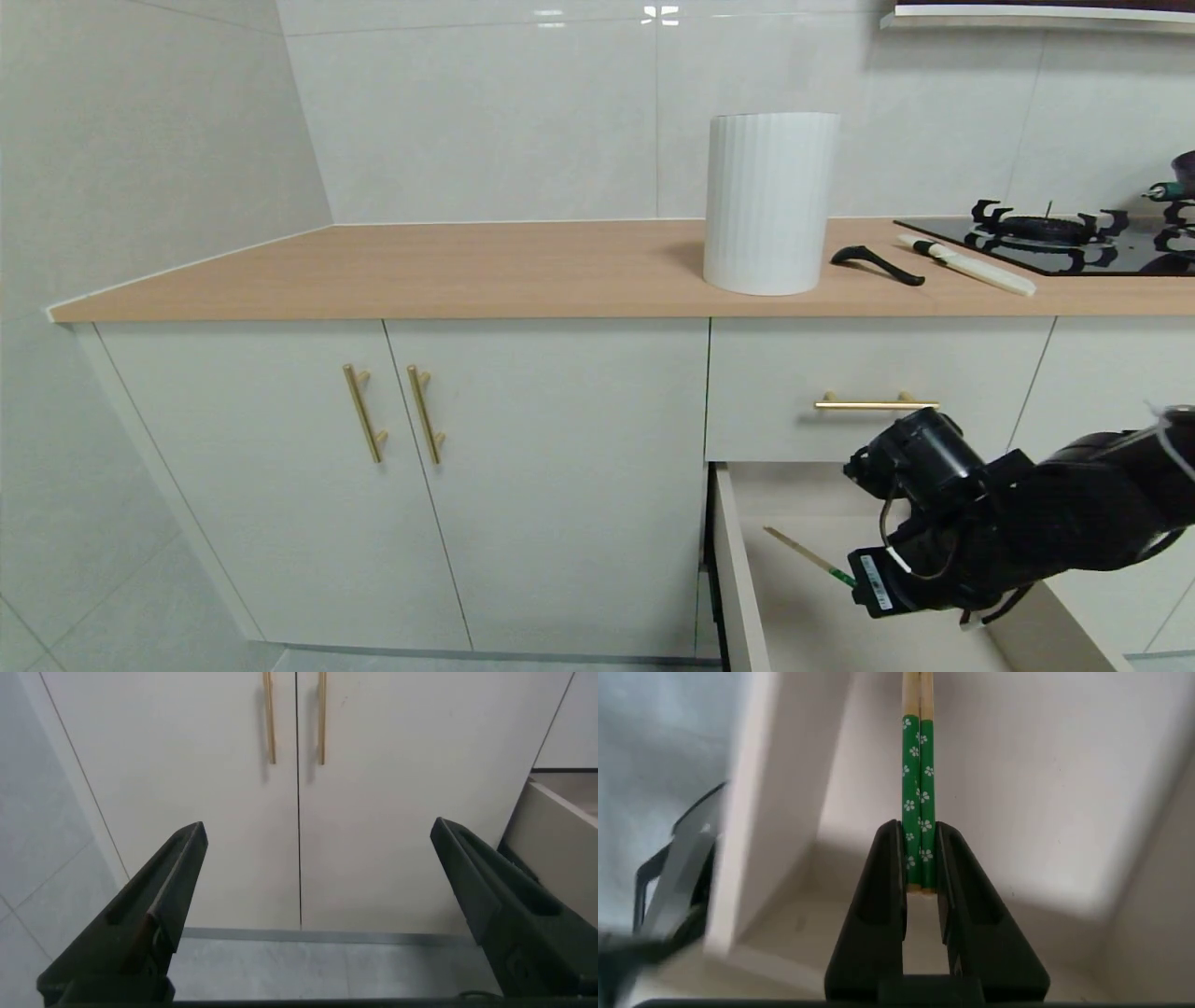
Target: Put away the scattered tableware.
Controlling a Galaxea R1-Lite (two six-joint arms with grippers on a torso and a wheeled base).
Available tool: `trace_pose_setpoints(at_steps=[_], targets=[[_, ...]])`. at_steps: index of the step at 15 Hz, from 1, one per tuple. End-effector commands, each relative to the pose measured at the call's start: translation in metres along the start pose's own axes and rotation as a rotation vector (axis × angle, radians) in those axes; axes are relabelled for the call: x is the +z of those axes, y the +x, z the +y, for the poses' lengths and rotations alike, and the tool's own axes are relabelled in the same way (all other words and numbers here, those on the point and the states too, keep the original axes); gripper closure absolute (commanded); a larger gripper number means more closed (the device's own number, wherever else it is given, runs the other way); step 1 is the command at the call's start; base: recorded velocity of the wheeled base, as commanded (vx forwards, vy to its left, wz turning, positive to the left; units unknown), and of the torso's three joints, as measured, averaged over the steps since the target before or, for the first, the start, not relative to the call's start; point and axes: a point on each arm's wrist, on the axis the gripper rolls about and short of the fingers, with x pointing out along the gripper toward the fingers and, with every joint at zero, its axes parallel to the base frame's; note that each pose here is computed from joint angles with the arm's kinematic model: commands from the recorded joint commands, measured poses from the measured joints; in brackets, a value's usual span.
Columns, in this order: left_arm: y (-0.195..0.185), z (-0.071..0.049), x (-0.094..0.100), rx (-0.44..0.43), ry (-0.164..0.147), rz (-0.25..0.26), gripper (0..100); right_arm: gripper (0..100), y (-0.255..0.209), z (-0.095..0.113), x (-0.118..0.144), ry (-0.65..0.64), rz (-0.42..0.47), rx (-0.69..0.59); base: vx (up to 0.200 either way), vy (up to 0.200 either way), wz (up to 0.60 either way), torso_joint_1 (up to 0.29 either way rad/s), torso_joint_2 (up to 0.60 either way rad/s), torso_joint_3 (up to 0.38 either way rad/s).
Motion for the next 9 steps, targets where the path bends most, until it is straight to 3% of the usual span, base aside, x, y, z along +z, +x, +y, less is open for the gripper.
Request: trace_pose_setpoints(at_steps=[1,9], targets=[[0.000,0.000,0.000,0.001,0.000,-0.001,0,100,0.045,-0.001,0.005,0.046,0.097,-0.037,0.000,0.000,0.00,0.000,0.00,0.000],[0.000,0.000,0.000,0.001,0.000,0.001,0,100,0.100,0.001,0.002,0.088,0.119,-0.135,0.000,0.000,0.00,0.000,0.00,0.000]])
